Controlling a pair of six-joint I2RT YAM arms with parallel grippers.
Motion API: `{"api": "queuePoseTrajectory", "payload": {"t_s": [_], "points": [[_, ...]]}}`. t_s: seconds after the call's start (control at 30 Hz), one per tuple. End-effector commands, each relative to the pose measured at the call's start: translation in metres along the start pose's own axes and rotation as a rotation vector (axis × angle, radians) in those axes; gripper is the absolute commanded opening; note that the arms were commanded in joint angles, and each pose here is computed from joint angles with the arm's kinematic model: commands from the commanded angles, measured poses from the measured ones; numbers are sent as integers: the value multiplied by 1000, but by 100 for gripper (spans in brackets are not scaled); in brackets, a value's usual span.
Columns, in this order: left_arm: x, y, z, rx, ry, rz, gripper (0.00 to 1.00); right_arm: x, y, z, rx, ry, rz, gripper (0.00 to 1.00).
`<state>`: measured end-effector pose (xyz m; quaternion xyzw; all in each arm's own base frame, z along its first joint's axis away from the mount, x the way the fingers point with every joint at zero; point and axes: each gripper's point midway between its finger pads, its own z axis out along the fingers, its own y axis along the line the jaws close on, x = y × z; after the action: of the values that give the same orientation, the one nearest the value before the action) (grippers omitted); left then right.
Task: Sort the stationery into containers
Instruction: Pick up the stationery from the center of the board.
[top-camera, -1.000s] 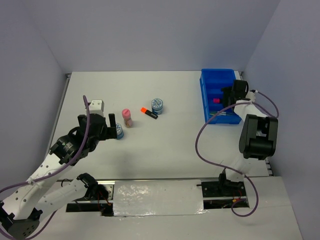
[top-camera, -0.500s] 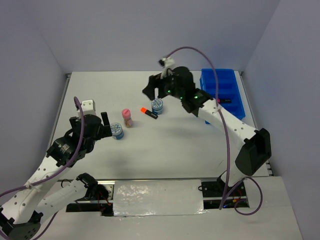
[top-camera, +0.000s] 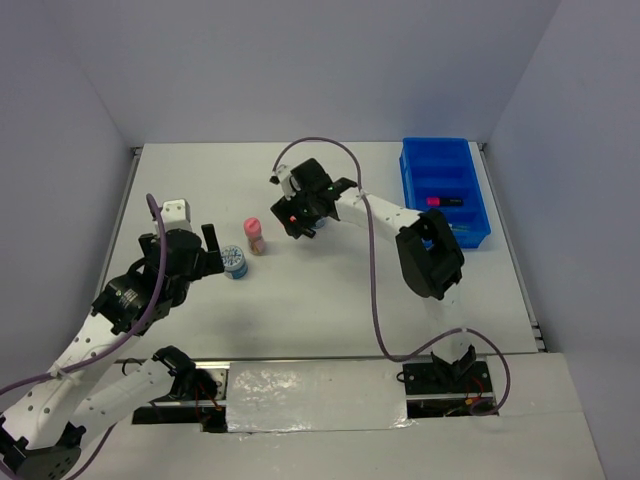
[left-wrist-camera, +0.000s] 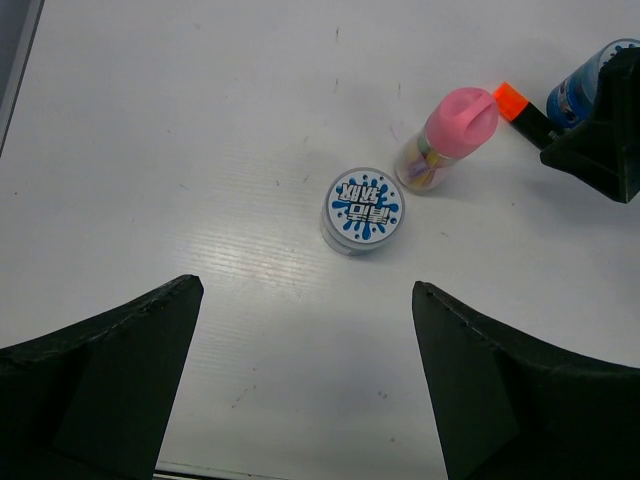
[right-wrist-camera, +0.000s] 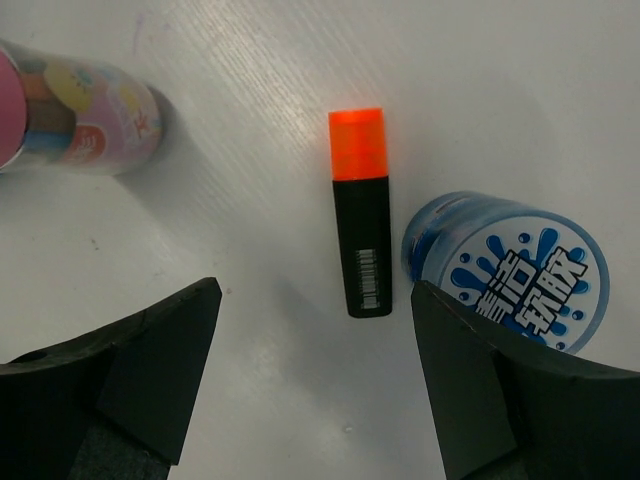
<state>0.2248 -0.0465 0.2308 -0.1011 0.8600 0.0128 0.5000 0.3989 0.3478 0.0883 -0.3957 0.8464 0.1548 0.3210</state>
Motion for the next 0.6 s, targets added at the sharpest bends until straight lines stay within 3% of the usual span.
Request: {"api": "queuePoseTrajectory", "payload": {"t_s": [0.0, 0.2, 0.57], "points": [[-12, -4, -3, 24, -38, -22, 99, -23, -11, -4, 54, -19, -84, 85], [-11, -6, -2, 30, -30, -12, 99, -21, -27, 16, 118, -1, -84, 84], [-11, -8, -1, 38, -28, -8, 99, -10, -12, 42, 14, 74, -117, 81]]}}
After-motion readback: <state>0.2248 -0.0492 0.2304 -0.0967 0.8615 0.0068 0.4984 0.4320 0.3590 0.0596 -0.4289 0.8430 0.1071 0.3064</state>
